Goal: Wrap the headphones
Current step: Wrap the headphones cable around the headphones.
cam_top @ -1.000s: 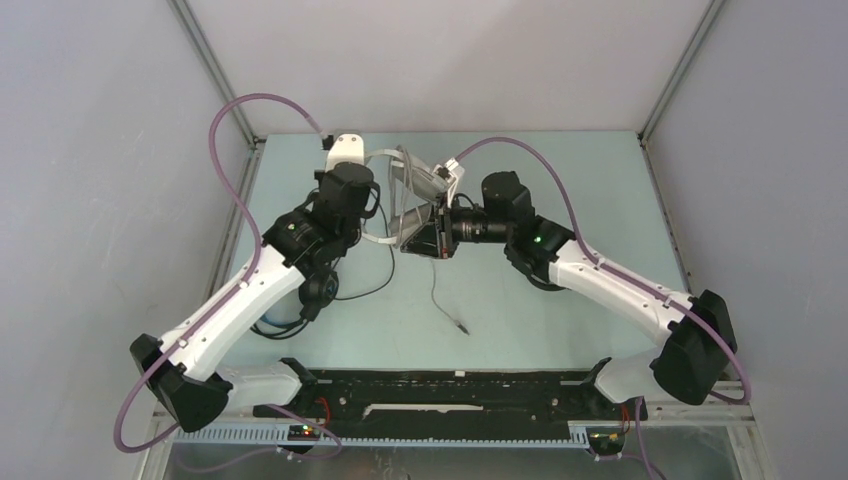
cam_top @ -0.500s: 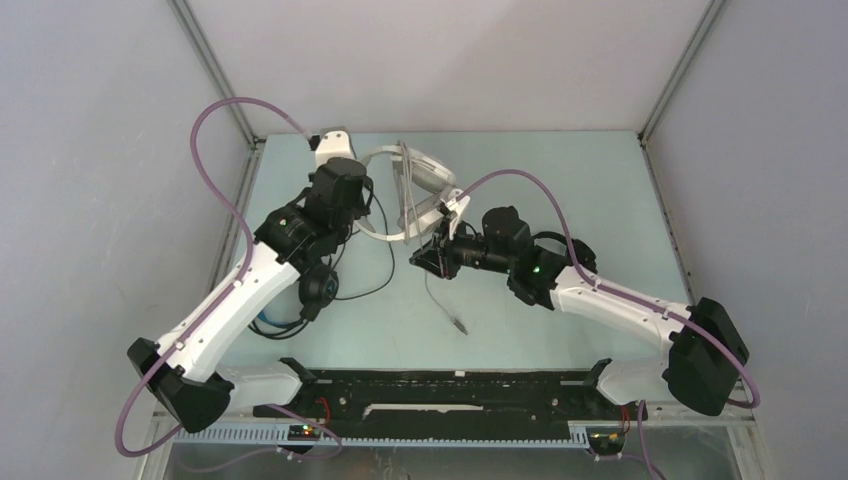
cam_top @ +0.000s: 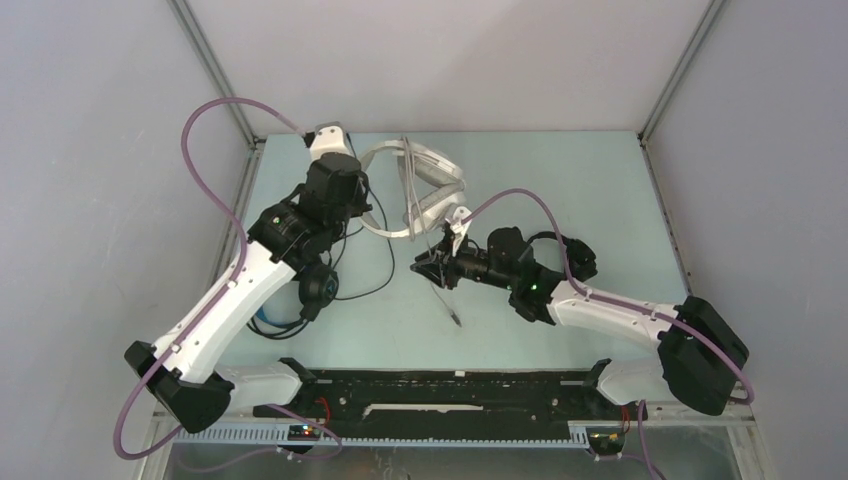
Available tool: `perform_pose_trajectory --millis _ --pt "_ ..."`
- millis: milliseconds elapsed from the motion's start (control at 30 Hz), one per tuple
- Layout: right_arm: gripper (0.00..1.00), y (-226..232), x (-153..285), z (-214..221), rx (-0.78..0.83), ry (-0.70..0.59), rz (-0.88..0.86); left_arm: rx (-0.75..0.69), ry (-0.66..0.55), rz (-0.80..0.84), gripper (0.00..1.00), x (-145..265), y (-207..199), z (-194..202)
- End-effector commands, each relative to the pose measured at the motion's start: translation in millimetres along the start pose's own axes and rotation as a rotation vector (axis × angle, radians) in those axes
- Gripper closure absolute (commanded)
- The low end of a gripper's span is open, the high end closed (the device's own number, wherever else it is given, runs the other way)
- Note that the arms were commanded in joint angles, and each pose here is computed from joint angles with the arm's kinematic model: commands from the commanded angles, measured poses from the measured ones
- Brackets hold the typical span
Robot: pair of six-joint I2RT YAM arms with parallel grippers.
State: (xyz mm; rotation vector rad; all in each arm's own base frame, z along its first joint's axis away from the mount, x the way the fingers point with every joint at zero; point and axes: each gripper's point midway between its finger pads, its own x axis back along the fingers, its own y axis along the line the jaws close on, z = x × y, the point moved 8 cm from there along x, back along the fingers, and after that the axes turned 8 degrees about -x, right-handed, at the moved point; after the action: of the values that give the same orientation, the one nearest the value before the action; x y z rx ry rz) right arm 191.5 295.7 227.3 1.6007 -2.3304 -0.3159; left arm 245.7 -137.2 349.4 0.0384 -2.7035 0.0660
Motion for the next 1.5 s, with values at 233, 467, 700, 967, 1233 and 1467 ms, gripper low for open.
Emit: perform_pose_trajectory --millis 233,467,700,967,1233,1467 --pt "0.71 -7 -2 29 0.093 -0.062 -0.020 0.241 -0.164 0.130 1.00 31 -4 -55" --pt "0.69 -14 1 56 0.107 -0.040 -0.002 0.268 -0.156 0.154 1.00 30 -3 -55" --pt "0.66 -26 -3 83 0.103 -0.004 0.023 0.292 -0.150 0.177 1.00 30 -1 -55" --pt "0.60 -34 -11 107 0.094 0.004 0.010 0.296 -0.147 0.179 1.00 29 0 -53" --pt "0.55 -47 -26 122 0.155 -0.057 -0.003 0.294 -0.148 0.177 1.00 30 2 -52" --pt "0.55 -56 -34 133 0.170 -0.096 0.006 0.295 -0.149 0.178 1.00 31 3 -52"
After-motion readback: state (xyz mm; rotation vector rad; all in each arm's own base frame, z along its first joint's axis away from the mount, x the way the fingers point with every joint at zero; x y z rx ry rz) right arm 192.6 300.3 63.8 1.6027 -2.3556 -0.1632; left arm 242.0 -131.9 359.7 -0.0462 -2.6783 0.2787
